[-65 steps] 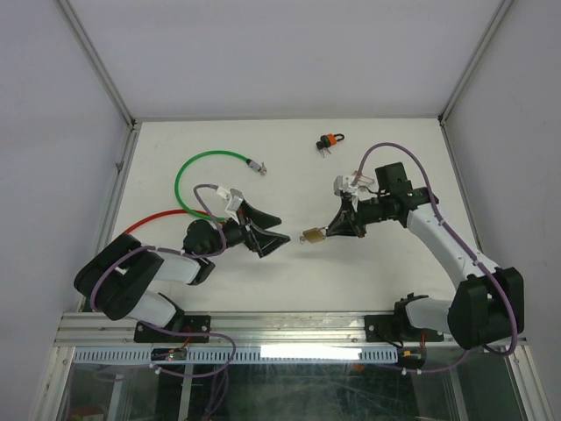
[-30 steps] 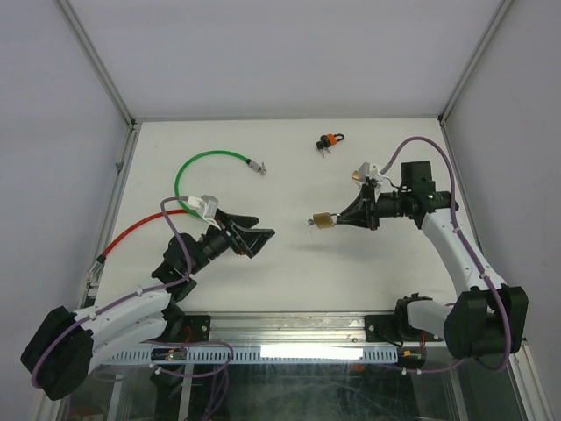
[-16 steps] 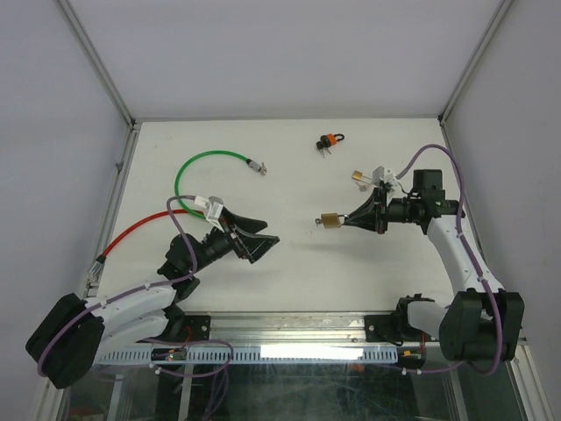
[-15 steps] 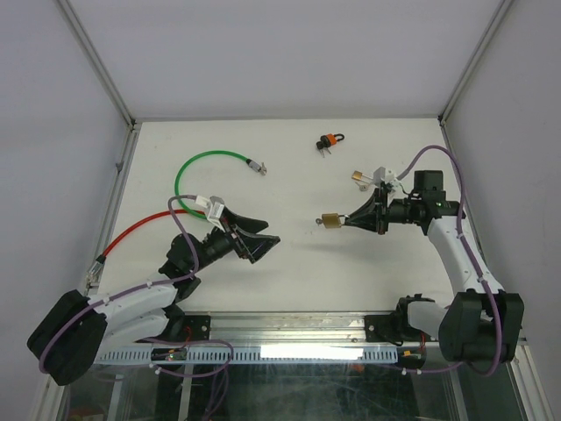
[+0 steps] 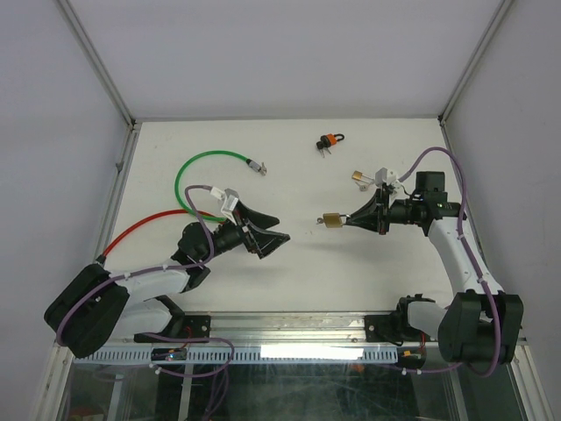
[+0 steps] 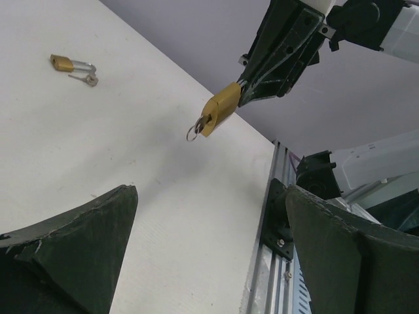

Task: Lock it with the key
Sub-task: Lock the lock.

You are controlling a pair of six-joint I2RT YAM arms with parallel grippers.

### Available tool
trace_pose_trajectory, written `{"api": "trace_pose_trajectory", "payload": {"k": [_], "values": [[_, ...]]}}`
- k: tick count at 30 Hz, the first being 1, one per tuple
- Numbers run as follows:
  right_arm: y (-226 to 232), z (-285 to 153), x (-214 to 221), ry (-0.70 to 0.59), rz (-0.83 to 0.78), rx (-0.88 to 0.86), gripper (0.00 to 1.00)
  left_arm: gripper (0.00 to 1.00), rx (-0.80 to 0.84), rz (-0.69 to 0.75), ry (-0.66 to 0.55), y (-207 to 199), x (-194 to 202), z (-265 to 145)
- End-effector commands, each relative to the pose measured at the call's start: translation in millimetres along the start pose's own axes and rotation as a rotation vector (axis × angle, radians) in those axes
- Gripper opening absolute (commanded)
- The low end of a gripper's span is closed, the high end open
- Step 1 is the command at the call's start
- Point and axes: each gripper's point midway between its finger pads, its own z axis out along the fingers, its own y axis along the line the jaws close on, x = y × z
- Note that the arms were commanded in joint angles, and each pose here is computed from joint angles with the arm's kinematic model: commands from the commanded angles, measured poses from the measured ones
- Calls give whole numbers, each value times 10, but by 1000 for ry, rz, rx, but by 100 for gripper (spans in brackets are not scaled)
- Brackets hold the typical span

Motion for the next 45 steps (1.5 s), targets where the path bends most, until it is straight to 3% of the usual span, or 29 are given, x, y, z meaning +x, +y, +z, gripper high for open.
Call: {"api": "trace_pose_trajectory", "payload": {"k": [1, 16, 27, 34, 37, 40, 45], "values": [[6, -15, -190, -47, -92, -17, 0, 99, 58, 136, 15, -80, -169, 141], [-1, 78, -113, -18, -68, -56, 0, 96, 117, 155, 113, 7, 114, 174], [72, 80, -166, -30, -85, -69, 0, 93, 238, 188, -3, -215, 37, 23], [84, 78, -175, -38, -82, -69, 0, 81, 140, 61, -49, -32, 19, 140], [85, 82, -174, -39, -78, -73, 0, 78, 69, 86, -49, 21, 62, 238], [91, 82, -184, -42, -80, -76, 0, 62, 39, 132, -3, -17, 105, 390], [93, 89, -170, -42, -73, -79, 0, 53, 11, 155, -6, 32, 107, 523]]}}
